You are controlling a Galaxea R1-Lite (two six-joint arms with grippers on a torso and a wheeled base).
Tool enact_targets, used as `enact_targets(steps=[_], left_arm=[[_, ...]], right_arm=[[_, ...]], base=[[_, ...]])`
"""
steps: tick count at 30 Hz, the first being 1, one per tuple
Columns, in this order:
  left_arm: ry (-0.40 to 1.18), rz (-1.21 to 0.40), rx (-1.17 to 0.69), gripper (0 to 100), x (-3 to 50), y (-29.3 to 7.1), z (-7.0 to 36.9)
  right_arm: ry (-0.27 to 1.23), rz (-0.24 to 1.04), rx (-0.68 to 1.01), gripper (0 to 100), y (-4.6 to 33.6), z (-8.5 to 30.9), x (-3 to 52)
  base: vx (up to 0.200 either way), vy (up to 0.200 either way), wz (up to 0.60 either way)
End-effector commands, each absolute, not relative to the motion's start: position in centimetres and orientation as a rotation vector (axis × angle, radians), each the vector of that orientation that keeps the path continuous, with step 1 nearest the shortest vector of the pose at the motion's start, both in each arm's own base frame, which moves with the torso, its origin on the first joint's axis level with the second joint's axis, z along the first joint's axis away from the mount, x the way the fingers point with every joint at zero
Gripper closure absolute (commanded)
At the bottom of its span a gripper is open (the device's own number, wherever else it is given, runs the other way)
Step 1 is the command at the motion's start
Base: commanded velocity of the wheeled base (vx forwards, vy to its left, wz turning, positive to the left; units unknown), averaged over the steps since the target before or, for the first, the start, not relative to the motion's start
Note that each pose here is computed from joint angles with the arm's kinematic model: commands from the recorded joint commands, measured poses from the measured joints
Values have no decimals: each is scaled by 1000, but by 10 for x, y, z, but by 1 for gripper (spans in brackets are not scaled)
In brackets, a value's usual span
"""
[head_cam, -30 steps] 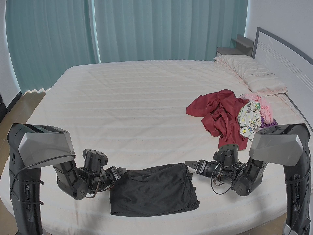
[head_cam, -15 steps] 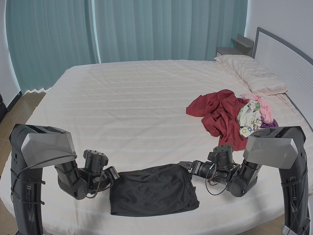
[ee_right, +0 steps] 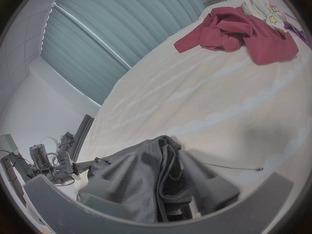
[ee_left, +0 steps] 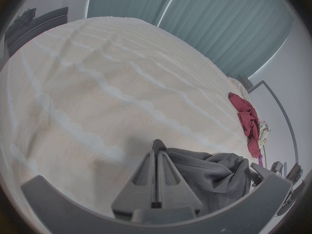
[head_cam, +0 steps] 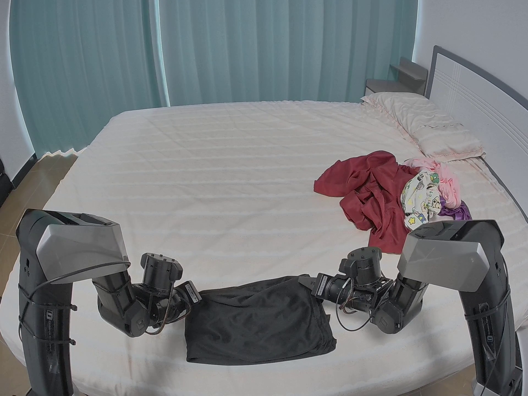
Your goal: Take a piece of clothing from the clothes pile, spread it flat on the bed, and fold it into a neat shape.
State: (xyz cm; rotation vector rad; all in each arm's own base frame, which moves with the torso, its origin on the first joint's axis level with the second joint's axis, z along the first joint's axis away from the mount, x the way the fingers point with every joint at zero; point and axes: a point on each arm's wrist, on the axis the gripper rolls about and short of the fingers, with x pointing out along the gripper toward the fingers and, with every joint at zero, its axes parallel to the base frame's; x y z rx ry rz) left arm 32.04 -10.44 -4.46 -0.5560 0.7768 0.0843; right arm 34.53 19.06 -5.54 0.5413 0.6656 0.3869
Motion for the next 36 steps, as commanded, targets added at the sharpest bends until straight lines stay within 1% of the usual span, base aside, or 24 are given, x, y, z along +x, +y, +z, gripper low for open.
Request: enact_targets(steps=[1, 16, 36], left_arm=[[781, 86, -555, 100, 320, -104, -46], [785, 90, -551, 100, 320, -104, -48], [783, 90, -551, 100, 320, -104, -48]], right_arm=[[672, 381, 539, 100, 190, -59, 346], [658, 332, 553, 100, 176, -57, 347], [659, 318, 554, 100, 175, -58, 350]], base=[[0, 0, 0], [0, 0, 0], [0, 0, 0]])
